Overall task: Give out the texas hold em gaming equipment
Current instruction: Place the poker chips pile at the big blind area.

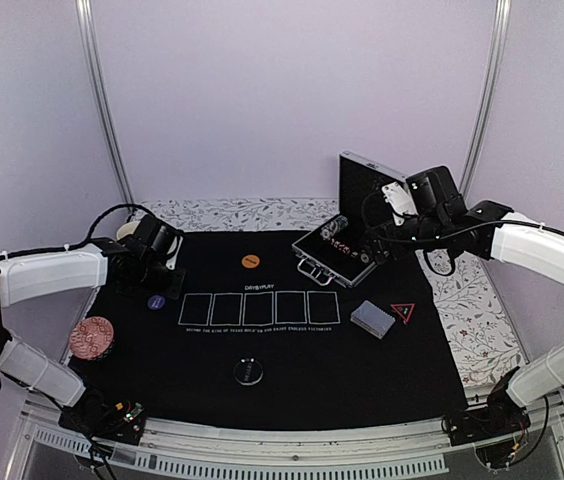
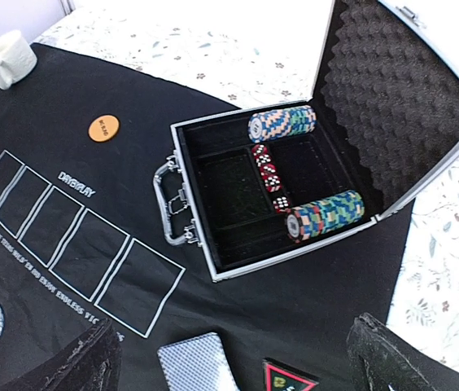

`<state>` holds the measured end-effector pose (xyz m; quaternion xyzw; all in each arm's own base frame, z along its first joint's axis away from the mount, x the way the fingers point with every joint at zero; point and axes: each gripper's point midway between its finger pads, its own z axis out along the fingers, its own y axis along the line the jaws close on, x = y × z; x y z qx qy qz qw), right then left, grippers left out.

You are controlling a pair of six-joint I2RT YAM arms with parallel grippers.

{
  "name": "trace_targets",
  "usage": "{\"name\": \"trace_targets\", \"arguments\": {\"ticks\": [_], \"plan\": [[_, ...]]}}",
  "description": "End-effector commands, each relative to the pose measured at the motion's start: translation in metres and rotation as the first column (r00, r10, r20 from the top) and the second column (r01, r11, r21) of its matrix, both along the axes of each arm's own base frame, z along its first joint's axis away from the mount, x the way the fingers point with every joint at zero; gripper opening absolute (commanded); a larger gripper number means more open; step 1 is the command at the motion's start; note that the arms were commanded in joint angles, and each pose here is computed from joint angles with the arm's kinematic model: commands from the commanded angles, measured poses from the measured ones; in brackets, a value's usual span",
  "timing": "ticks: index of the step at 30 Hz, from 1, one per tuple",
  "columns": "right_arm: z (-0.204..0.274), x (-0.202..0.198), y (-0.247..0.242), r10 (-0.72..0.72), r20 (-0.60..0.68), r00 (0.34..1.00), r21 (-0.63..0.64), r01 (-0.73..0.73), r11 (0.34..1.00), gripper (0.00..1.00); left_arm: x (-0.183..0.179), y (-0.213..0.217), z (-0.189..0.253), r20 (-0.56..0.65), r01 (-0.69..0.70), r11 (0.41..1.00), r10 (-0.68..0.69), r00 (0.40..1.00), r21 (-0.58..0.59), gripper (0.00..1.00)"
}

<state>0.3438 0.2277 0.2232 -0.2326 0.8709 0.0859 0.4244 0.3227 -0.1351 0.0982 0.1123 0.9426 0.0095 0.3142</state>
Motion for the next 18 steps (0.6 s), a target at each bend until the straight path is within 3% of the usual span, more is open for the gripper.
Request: {"name": "trace_targets", "arguments": {"ticks": [1, 18], "plan": [[0.009, 0.006, -0.013, -0.011, 0.081, 0.997, -0.041, 0.015, 0.999, 0.99, 0.010, 0.007, 0.015, 0.032, -0.048, 0.999, 0.049, 0.998, -0.017, 0.00], [-0.001, 0.012, -0.023, -0.034, 0.080, 0.996, -0.064, 0.040, 0.997, 0.99, 0.020, 0.000, 0.023, 0.056, -0.019, 0.999, 0.021, 0.998, -0.031, 0.00]]}}
